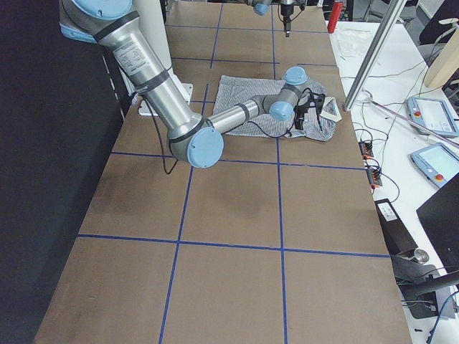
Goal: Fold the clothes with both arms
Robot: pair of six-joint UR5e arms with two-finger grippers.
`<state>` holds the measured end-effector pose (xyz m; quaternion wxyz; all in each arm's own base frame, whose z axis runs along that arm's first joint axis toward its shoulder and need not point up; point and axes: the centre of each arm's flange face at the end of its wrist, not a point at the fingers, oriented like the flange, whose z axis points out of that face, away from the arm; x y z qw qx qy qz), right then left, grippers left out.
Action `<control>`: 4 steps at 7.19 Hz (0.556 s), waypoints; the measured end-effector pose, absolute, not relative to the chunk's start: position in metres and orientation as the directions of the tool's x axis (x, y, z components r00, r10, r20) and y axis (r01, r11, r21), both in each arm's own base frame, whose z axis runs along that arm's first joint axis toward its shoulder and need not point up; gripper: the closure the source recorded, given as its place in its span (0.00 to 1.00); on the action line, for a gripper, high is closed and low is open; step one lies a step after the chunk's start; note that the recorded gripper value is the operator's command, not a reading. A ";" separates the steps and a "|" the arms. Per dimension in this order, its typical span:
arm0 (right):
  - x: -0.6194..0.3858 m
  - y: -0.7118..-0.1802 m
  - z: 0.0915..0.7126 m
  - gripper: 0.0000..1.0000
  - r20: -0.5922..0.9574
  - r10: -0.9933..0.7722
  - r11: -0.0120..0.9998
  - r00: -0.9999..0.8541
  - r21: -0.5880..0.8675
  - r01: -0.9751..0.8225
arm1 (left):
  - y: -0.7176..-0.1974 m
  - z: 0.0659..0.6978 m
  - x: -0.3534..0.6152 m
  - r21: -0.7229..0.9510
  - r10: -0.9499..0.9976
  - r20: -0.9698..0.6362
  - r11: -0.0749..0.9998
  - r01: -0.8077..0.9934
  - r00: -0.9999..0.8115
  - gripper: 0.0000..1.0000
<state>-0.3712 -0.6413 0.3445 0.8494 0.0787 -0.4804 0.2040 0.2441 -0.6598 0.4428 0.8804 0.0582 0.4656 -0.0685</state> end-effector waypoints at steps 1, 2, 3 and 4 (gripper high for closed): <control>-0.348 -0.626 0.367 0.00 0.846 0.263 0.911 0.463 -0.060 -0.408 | -0.674 0.424 0.285 0.010 -0.109 -0.832 0.977 0.211 0.544 0.17; -0.332 -0.616 0.387 0.00 0.842 0.243 0.923 0.481 -0.048 -0.383 | -0.688 0.403 0.326 -0.011 -0.144 -0.830 0.970 0.242 0.539 0.21; -0.319 -0.610 0.401 0.00 0.841 0.226 0.934 0.492 -0.043 -0.355 | -0.700 0.387 0.355 -0.015 -0.167 -0.821 0.962 0.272 0.546 0.26; -0.310 -0.606 0.411 0.00 0.844 0.212 0.942 0.493 -0.043 -0.333 | -0.709 0.382 0.375 -0.009 -0.178 -0.810 0.956 0.292 0.559 0.31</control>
